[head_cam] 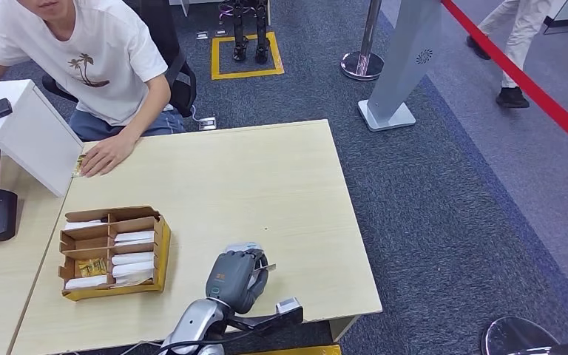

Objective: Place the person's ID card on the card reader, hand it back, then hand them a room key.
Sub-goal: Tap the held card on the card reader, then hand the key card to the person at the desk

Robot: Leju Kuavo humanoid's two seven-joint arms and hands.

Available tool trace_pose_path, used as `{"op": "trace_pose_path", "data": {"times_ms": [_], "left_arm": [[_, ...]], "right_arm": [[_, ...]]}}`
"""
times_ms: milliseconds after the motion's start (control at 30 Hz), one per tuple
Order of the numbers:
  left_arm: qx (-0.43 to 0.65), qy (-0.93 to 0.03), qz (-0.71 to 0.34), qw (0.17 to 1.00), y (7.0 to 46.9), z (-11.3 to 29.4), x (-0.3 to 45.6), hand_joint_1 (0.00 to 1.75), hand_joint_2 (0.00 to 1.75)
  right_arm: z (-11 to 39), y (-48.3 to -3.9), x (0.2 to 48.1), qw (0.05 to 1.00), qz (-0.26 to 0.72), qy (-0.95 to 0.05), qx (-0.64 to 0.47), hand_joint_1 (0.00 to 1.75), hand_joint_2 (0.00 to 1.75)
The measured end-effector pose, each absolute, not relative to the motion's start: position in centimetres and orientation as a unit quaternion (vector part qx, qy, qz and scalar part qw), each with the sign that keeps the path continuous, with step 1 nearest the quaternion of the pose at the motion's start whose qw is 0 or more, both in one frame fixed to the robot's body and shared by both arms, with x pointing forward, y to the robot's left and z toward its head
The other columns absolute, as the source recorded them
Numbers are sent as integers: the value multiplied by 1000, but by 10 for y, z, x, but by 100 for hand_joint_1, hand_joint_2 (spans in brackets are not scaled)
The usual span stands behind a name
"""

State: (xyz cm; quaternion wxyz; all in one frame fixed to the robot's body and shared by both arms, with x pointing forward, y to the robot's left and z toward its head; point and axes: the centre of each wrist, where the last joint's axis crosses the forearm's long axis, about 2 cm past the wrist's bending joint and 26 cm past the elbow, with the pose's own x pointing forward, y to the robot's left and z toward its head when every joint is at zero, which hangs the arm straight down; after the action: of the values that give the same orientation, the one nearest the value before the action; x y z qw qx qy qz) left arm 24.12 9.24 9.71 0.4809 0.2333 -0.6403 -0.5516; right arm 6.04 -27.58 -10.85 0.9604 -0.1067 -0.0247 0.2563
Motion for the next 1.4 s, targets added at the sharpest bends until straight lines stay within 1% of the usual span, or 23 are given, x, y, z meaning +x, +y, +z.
{"op": "trace_pose_path", "data": {"times_ms": [233,533,667,900,1200,1400], "left_arm": [[256,-642,-538,483,94,104,241,175,175],[289,-666,-505,467,99,131,243,175,175],[314,-679,-472,467,111,147,249,175,175],[391,-684,-388,478,165,190,276,175,175],[539,-596,-358,475,249,220,313,175,175],[594,-546,-344,480,293,230,329,175,175]], "right_arm": [[-109,-276,60,962,250,-23,-106,0,0],[-109,-276,60,964,243,-21,-105,0,0],[-109,-276,59,965,239,-20,-105,0,0],[-109,-276,59,967,231,-17,-104,0,0],[-109,-276,59,968,227,-14,-104,0,0],[-109,-276,59,969,224,-11,-104,0,0]]}}
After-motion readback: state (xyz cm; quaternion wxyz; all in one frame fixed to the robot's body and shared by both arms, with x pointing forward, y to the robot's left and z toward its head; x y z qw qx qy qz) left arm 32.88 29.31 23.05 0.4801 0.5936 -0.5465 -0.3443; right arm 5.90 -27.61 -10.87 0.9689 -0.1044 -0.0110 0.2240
